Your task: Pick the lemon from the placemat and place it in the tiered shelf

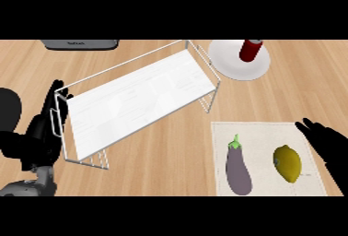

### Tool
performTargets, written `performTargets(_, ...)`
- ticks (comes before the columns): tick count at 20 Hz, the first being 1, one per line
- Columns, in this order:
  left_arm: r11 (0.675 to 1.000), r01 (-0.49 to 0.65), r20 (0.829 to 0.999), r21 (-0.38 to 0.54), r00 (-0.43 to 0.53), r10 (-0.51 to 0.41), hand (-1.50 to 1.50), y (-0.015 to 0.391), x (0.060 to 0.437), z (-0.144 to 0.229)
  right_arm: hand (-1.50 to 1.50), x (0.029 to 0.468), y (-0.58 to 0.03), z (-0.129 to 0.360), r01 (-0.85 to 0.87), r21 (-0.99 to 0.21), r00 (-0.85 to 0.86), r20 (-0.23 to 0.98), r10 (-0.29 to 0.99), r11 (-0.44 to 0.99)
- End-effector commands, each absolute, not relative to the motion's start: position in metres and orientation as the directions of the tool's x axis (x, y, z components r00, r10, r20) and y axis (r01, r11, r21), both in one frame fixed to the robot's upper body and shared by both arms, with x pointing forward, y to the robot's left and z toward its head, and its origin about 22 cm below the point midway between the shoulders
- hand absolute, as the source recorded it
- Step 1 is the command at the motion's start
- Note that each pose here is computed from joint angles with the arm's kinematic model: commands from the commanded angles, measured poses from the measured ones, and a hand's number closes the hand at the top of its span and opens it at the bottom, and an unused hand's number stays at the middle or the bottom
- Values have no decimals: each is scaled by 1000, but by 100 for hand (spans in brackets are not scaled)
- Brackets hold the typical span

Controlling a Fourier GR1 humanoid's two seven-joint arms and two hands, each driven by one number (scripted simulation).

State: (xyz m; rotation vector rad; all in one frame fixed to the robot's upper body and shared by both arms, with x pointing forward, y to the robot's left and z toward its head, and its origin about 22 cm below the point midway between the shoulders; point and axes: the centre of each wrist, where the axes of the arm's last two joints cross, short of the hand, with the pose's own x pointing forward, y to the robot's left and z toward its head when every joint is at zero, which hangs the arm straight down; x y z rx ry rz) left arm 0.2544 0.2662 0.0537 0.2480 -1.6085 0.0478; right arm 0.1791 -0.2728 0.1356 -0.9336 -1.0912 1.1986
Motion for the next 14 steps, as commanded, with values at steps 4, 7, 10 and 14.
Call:
performTargets(4, 978, -183, 993, 102, -38, -110, 0, 278, 259, 51, -150, 183, -287, 100, -232, -961, 29, 148, 989, 151)
performTargets(7, 973, -185, 989, 136, -32, -144, 0, 269, 259, 52, -150, 198, -282, 89, -242, -954, 26, 174, 984, 175)
performTargets(10, 973, -192, 991, 125, -26, -132, 0, 257, 248, 72, -150, 210, -294, 89, -260, -952, 51, 153, 987, 161)
performTargets(14, 971, -192, 988, 144, -31, -152, 0, 281, 254, 46, -150, 194, -277, 60, -257, -952, 47, 161, 986, 167)
